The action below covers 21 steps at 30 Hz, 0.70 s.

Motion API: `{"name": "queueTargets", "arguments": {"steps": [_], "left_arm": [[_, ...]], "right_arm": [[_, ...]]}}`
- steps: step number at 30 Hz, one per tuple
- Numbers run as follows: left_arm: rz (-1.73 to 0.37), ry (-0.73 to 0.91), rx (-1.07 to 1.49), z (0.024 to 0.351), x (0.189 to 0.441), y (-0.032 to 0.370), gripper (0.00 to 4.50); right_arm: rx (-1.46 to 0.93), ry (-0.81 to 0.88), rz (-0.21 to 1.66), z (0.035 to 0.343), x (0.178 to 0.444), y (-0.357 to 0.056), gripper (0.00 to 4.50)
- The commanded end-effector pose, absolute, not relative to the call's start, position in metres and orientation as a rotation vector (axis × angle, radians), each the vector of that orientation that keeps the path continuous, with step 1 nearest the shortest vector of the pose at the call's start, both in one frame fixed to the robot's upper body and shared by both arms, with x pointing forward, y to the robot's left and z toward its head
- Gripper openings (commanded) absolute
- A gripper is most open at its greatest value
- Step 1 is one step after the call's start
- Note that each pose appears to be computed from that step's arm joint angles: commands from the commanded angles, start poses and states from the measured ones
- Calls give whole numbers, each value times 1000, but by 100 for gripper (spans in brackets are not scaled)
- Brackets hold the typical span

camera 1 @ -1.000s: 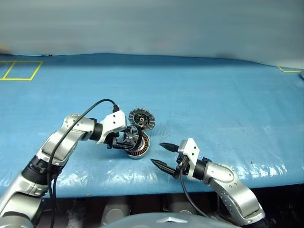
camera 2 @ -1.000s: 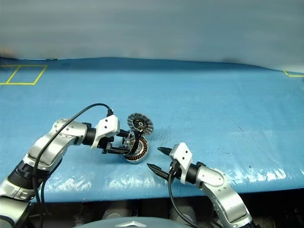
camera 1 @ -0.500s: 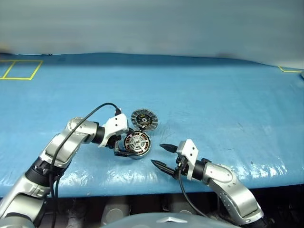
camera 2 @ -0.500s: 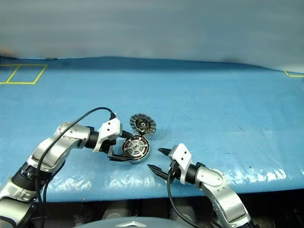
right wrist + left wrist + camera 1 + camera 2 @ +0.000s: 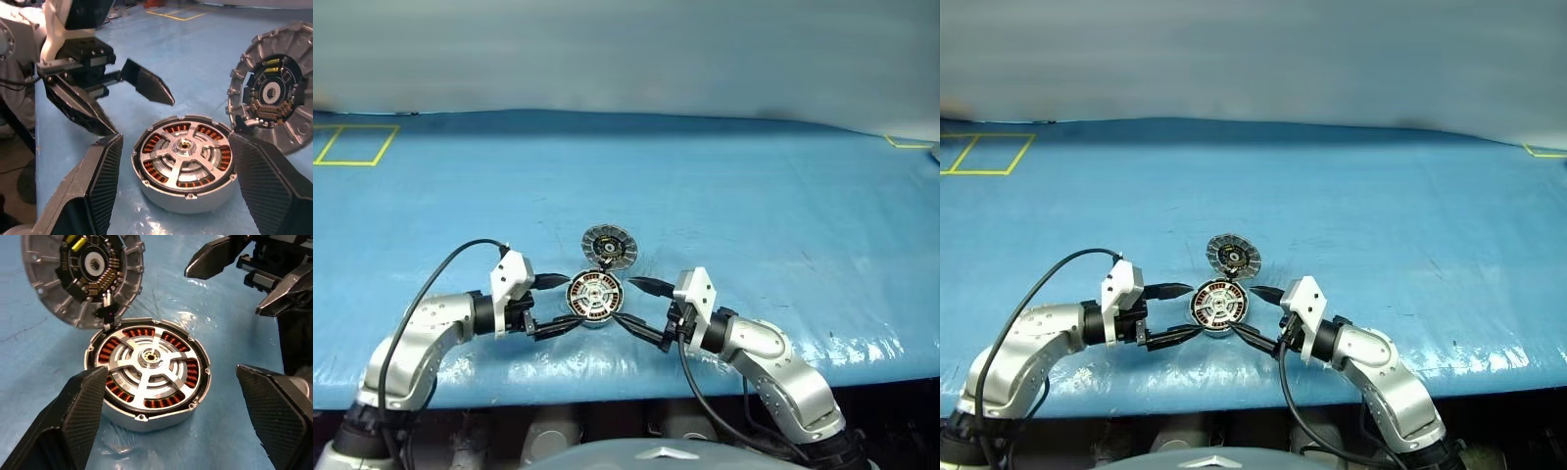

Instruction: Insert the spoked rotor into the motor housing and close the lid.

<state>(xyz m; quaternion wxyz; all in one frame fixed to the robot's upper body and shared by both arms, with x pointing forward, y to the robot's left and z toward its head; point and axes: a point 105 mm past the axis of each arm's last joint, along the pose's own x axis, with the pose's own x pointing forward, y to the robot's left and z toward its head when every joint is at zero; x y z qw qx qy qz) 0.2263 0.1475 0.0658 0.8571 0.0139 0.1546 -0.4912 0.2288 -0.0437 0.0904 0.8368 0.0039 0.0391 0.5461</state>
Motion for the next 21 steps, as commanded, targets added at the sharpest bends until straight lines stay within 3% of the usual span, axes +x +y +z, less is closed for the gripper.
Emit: {"name": "queueTargets", "arguments": {"steps": [1, 2, 11, 16, 21], "left_arm": [[-966, 226, -38, 67, 213, 142, 446], [-954, 221, -54, 66, 210, 140, 446], [-867, 159, -49, 67, 199, 141, 450], [-805, 126, -18, 70, 199, 154, 450], [-799, 152, 14, 62, 198, 156, 450]], "right_arm": [[6, 77, 1213, 90, 232, -32, 362], [5, 74, 1223, 90, 234, -29, 362], [-15, 83, 1273, 85, 246, -18, 71], [-28, 50, 1256, 86, 258, -4, 71], [-93, 107, 1200, 67, 269, 5, 71]]}}
